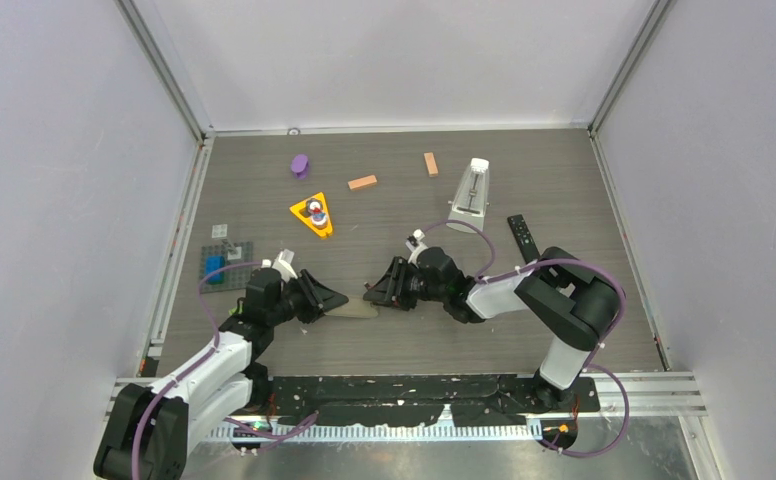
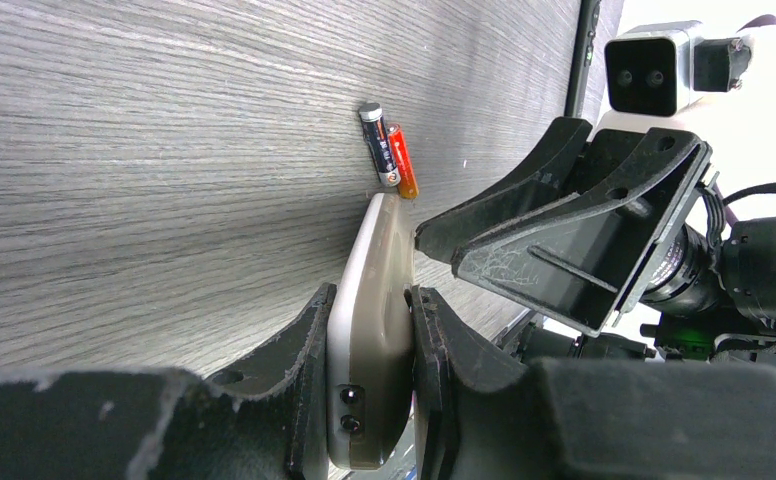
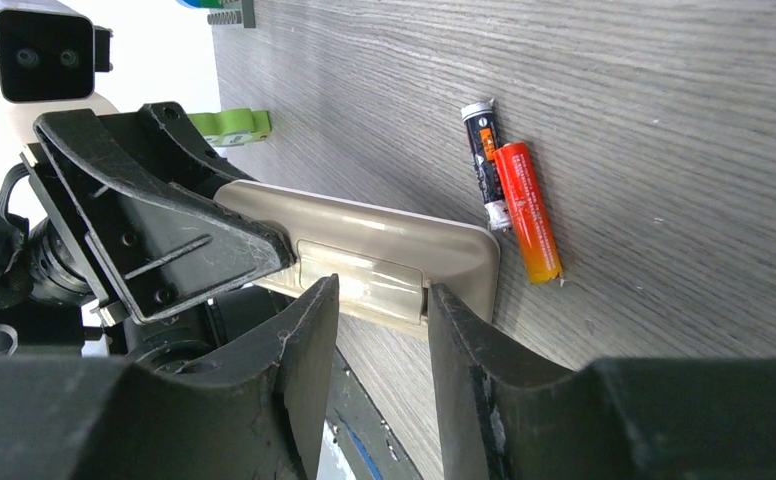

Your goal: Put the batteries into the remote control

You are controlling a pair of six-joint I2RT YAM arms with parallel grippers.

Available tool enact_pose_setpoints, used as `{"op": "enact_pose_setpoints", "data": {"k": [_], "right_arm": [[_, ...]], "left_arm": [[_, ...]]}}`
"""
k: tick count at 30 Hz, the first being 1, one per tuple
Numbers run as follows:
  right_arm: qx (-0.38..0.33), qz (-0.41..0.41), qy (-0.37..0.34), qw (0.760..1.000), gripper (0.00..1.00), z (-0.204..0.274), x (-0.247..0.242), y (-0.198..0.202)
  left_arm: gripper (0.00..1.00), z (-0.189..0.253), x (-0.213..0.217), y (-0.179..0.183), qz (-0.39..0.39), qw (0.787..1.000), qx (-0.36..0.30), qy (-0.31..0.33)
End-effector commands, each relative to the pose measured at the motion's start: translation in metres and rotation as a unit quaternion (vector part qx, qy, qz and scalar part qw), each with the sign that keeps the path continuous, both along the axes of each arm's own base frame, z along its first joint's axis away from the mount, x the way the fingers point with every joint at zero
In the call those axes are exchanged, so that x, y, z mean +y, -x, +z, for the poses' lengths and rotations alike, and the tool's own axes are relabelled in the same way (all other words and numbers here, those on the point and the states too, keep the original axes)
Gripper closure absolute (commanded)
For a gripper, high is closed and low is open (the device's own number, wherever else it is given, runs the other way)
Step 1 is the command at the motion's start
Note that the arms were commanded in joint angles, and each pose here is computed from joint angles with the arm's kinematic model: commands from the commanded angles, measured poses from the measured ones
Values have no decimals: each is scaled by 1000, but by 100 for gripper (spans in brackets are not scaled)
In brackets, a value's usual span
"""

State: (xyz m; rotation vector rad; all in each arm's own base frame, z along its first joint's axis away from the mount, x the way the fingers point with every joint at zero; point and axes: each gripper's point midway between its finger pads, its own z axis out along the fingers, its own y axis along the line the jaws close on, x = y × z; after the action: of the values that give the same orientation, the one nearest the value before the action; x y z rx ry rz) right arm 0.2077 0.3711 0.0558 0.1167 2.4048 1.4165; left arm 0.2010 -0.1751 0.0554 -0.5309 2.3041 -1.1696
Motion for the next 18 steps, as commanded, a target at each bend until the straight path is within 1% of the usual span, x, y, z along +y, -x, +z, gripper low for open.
{"op": "enact_pose_setpoints", "data": {"k": [1, 7, 13, 18], "right_arm": [[-7, 8, 7, 1000, 56, -2, 7, 1], [4, 11, 15, 1000, 56, -11, 6, 4], [17, 2, -7, 1000, 56, -13, 5, 8], [22, -3, -7, 1000, 56, -16, 2, 8]], "left_arm": [[100, -45, 18, 24, 7, 996, 64, -64], [100, -45, 18, 24, 7, 996, 65, -63], [100, -46, 18, 25, 8, 996, 69, -60], [100, -47, 18, 25, 9, 996, 69, -61]]}}
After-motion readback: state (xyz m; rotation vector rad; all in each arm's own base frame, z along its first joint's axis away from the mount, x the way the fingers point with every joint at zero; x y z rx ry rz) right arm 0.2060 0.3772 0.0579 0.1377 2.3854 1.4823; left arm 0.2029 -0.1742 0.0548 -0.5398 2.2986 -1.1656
